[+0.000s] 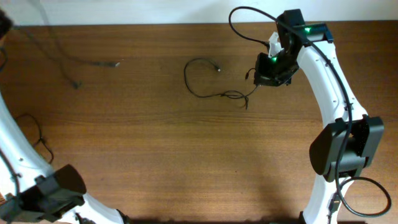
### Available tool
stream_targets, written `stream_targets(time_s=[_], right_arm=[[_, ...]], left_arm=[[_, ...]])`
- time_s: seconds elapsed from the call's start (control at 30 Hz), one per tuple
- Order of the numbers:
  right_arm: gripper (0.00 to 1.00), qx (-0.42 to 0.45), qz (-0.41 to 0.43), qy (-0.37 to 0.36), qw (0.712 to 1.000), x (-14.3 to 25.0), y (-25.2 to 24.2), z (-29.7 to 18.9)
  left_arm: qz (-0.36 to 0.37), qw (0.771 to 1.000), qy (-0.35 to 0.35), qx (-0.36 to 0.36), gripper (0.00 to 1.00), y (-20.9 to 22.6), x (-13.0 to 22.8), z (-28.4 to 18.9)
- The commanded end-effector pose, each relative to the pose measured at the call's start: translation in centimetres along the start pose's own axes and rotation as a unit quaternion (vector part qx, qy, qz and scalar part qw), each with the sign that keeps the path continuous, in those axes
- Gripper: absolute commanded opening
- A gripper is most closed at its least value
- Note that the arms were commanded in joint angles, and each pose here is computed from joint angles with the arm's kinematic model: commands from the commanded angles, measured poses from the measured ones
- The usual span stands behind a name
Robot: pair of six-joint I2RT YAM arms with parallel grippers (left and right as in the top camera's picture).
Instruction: Untangle cables
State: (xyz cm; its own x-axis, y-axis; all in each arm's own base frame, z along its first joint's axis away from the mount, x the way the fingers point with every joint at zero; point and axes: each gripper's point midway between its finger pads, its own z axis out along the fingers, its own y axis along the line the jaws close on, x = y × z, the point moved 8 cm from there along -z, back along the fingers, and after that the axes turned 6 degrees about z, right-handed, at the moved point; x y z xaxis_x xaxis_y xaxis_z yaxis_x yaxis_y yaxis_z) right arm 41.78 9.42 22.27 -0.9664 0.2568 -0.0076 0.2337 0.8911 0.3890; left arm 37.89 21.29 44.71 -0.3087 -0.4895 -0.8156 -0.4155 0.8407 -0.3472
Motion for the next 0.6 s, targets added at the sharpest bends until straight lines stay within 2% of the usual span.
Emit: stream_targets(time_s=[0.0, 0.1, 0.23, 0.3, 0.4, 0.5, 0.57], right_arm=[[0.04, 0.008, -0.005, 0.008, 1.0, 0.3, -0.1, 0.3], [0.04, 0.01, -0.004, 0.011, 1.0, 0.4, -0.1, 0.3], [0.04, 0.01, -0.005, 0.014, 1.0, 0.6, 0.0, 0.4], [0.04, 0.011, -0.005, 0.016, 1.0, 0.7, 0.0, 0.4], [0.04, 0.013, -0.004, 0.019, 1.0, 0.8, 0.0, 0.4], [0.04, 0.013, -0.005, 0.019, 1.0, 0.8, 0.0, 0.4], [0.04, 0.013, -0.006, 0.019, 1.0, 0.8, 0.1, 0.5]], left_arm=[[-0.025, 0.998, 0.0, -0.053, 0.0, 6.4, 1.3, 2.3], [-0.04, 0.991, -0.014, -0.13, 0.0, 11.9, 3.5, 5.0], [-0.014, 0.986, -0.015, -0.166, 0.0, 15.2, 7.2, 9.4], [-0.005, 0.985, 0.016, -0.169, 0.0, 16.4, 9.2, 11.9], [0.006, 0.979, 0.098, -0.178, 0.0, 19.1, 14.3, 16.2], [-0.014, 0.966, 0.176, -0.188, 0.02, 21.1, 19.1, 18.6], [-0.025, 0.951, 0.227, -0.208, 0.52, 22.4, 22.1, 19.3]])
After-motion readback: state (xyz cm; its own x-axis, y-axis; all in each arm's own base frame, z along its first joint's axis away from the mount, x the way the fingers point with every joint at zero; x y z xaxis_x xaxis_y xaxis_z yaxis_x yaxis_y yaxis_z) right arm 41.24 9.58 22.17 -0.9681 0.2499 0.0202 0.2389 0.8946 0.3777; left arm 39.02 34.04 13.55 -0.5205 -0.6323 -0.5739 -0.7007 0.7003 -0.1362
